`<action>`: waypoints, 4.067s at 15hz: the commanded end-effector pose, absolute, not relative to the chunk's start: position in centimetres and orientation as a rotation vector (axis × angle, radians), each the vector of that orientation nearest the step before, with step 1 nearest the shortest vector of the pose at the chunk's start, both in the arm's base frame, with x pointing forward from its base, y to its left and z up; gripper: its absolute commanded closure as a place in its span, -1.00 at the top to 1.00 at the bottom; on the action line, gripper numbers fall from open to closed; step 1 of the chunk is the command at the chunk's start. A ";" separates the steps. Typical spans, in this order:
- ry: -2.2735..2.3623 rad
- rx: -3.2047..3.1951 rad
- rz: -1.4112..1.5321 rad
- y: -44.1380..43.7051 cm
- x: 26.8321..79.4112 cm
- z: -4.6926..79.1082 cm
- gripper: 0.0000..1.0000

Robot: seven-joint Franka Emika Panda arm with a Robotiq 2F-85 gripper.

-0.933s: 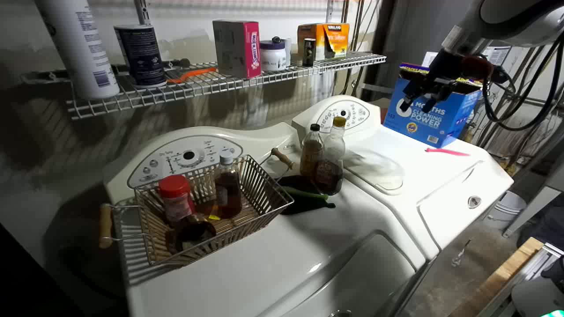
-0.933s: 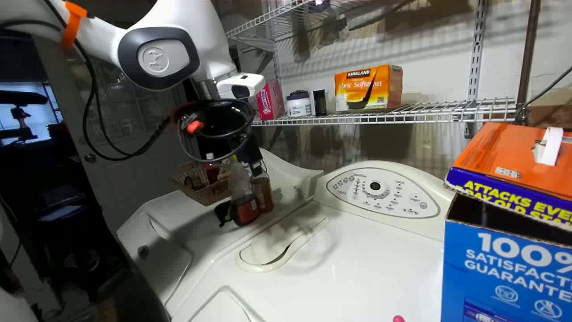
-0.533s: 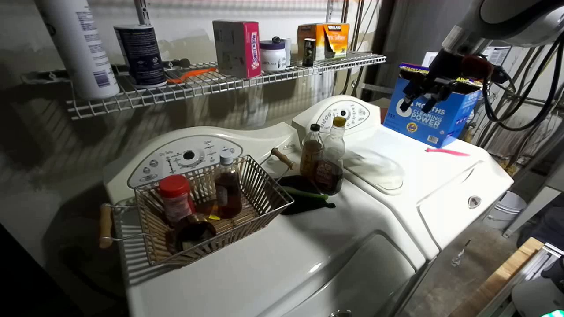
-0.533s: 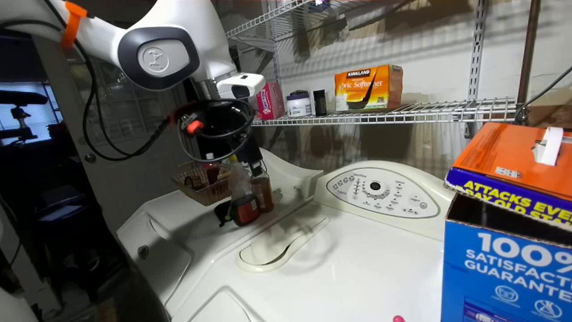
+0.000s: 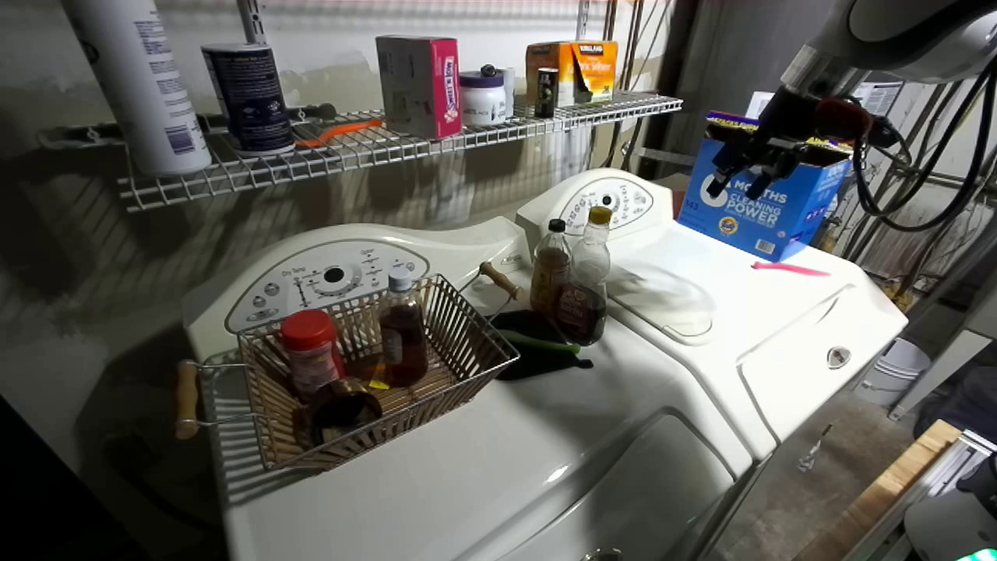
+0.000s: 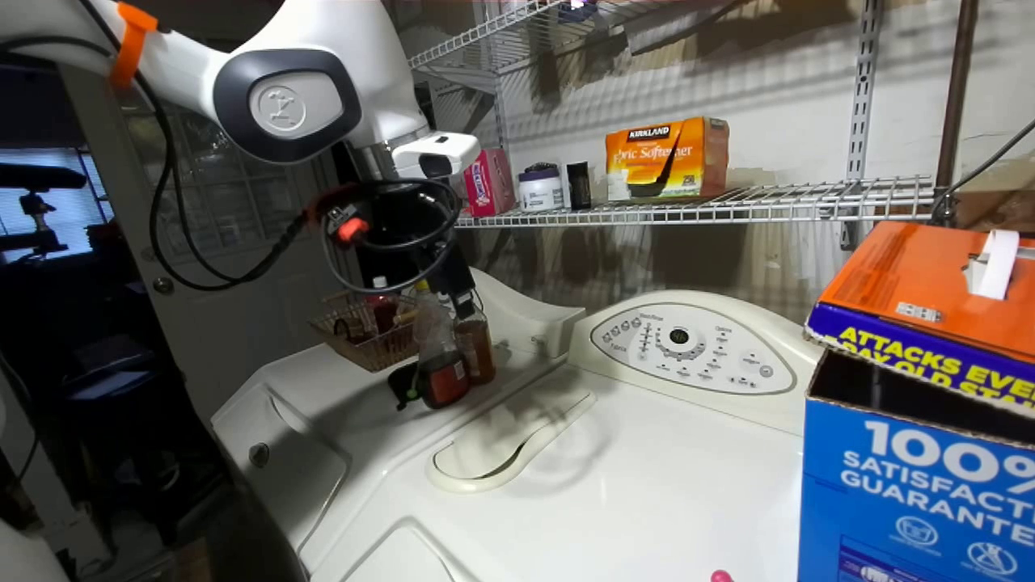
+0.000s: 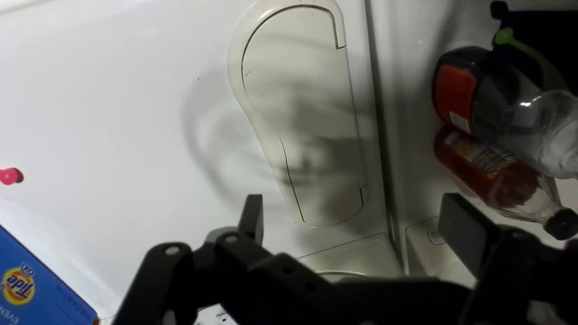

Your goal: Press a button on the right washing machine

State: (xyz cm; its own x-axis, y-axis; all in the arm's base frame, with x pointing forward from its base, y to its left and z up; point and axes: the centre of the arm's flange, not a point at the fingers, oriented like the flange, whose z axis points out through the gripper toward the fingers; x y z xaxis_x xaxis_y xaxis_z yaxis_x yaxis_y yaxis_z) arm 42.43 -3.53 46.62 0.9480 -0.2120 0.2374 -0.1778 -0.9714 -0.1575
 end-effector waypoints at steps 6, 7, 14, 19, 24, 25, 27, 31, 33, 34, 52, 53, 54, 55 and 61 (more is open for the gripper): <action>0.117 -3.043 -0.453 -5.4 49.2 46.7 1.00; 0.089 -3.061 -0.474 -5.9 50.4 46.3 1.00; -0.026 -3.079 -0.514 -11.9 57.7 42.6 1.00; -0.060 -3.071 -0.544 -14.2 61.8 40.4 0.47; -0.051 -3.056 -0.611 -15.7 65.8 39.1 -0.24; -0.051 -3.062 -0.615 -16.1 66.5 38.8 -0.40; -0.046 -3.058 -0.622 -16.8 67.5 38.1 -0.65; -0.040 -3.045 -0.645 -17.9 69.6 36.8 -1.00; -0.033 -3.040 -0.662 -18.3 70.3 36.5 -1.00; -0.020 -3.070 -0.615 -17.3 68.0 36.7 -0.98; -0.090 -3.068 -0.632 -17.5 73.2 34.7 -1.00; -0.091 -3.071 -0.632 -17.8 73.4 34.5 -1.00; -0.090 -3.077 -0.627 -18.0 73.7 34.3 -1.00; -0.092 -3.079 -0.620 -18.2 73.9 34.1 -1.00; -0.088 -3.102 -0.639 -19.0 75.2 33.4 -1.00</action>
State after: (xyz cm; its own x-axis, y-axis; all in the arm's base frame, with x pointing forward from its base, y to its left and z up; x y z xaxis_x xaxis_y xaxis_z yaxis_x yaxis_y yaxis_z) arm 73.08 -18.16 33.47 0.9155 0.0513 0.3989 0.0461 -0.9987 0.0227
